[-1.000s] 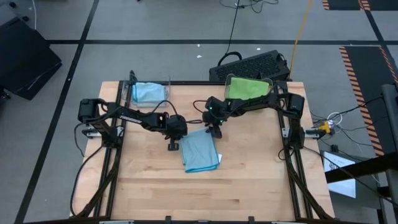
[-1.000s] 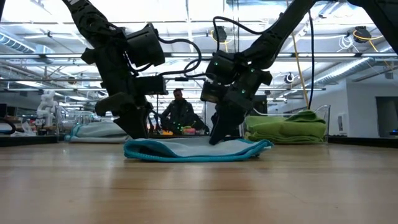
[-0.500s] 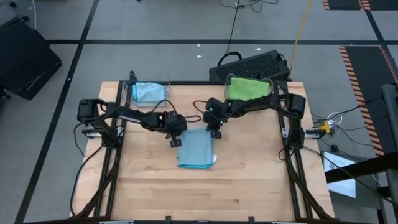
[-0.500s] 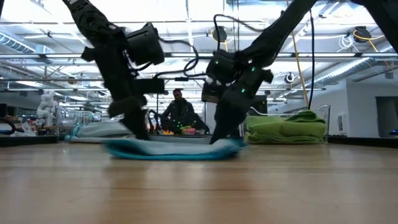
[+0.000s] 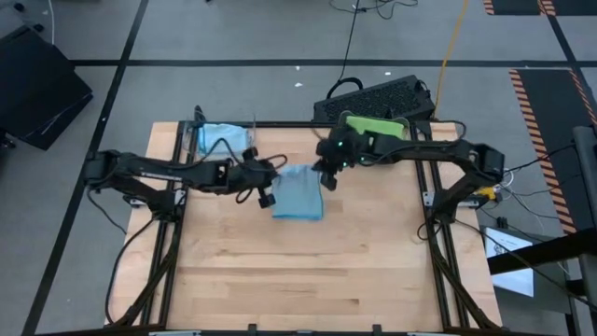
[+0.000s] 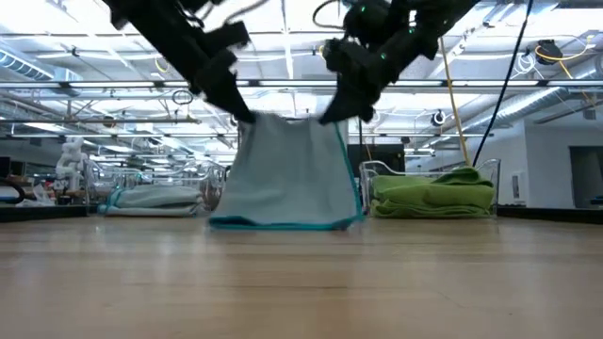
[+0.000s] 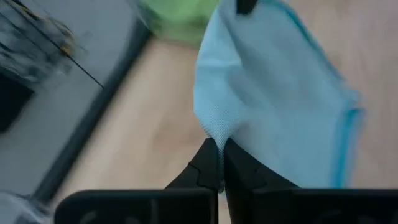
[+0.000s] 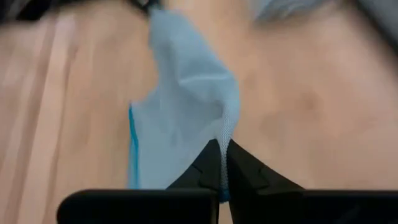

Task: Sort microfiber towel by color & place in baskets
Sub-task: Fold the blue towel

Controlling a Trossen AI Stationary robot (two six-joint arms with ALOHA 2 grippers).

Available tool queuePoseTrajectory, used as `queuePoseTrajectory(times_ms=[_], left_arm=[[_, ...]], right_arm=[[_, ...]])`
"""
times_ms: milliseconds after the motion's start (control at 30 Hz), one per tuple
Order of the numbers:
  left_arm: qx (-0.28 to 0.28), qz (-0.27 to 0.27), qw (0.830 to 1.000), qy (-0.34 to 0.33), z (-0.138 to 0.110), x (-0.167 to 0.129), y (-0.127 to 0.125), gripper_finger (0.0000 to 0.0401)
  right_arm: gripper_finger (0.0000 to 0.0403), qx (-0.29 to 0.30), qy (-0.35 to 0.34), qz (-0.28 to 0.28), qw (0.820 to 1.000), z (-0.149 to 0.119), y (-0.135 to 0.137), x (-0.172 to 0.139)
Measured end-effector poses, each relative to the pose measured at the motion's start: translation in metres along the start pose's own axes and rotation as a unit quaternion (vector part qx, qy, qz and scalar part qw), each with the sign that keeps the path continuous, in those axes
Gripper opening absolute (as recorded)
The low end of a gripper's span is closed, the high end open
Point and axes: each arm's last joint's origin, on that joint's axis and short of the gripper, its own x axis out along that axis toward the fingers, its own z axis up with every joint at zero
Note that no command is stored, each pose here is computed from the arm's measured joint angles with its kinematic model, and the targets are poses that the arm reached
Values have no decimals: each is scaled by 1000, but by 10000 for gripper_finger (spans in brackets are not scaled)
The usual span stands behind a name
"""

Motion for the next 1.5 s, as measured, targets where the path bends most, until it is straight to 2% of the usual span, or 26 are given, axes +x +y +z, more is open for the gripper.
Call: queuePoseTrajectory(times_ms=[233,367,433,700,933,1133,1300,1500], left_arm=[[-30,49,995,-77,18,-5,23,10],[-53,49,994,-85,19,-12,29,7],[-53,35,996,-61,13,-16,25,12],[-71,-67,995,24,-4,-22,-10,8],[-75,-154,984,38,-8,-33,-44,6],[-87,-181,978,51,-14,-34,-69,15],[-77,-189,976,75,-23,-28,-89,6],[-71,-171,979,82,-30,-15,-99,20]], right_arm=[[1,48,-83,-44,994,17,-17,-25],[1,69,-92,-48,992,19,-22,-33],[1,73,-84,-41,993,18,-19,-33],[0,69,19,66,995,-8,19,-20],[1,81,69,140,984,-36,54,-6],[1,106,81,167,977,-58,74,4],[2,123,77,191,971,-78,88,12],[3,146,67,163,973,-89,86,16]])
